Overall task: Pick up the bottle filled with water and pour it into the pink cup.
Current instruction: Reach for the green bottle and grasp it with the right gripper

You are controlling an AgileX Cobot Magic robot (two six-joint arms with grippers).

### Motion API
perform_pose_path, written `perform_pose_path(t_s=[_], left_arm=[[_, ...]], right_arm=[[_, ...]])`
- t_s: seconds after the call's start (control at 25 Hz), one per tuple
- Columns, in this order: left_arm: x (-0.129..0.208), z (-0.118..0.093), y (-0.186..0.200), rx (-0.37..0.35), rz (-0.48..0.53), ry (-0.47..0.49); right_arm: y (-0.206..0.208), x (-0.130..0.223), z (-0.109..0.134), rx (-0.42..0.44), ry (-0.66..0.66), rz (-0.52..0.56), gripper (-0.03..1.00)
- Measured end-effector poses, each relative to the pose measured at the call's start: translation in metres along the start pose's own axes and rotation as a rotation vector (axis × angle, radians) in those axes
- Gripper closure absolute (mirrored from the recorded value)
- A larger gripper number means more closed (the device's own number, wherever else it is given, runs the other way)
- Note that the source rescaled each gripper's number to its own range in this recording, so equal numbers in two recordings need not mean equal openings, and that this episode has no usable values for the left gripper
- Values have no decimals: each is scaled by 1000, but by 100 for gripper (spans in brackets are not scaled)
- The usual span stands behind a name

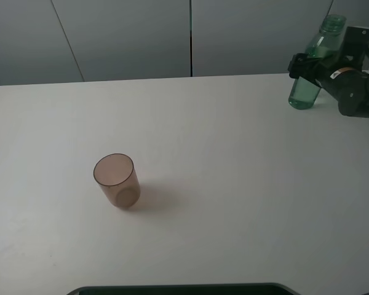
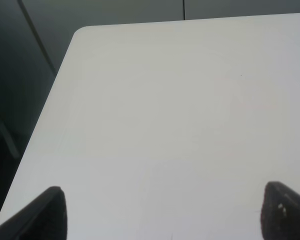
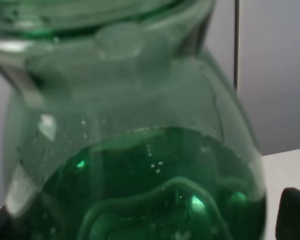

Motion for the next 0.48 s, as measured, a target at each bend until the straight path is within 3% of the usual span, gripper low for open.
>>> perform_pose_path(t_s=[0.32,0.36,0.4,0.48], left_arm=[[0,0,0,0,0,0],[0,0,0,0,0,0],[0,0,0,0,0,0],[0,0,0,0,0,0]], right_arm=[[-12,12,0,1,23,52,-3],[-12,12,0,1,34,54,4],[-12,12,0,1,44,56,28],[-12,13,0,2,61,60,97]])
Point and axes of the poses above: a point on each arm's last joint axis where the gripper is mounted, y pointing back along that axis away from the gripper, z along the wrist's bending axis when the last joint is at zero, x = y × z, the point moved 8 cm from there along -y, pointing out along that axis toward the gripper
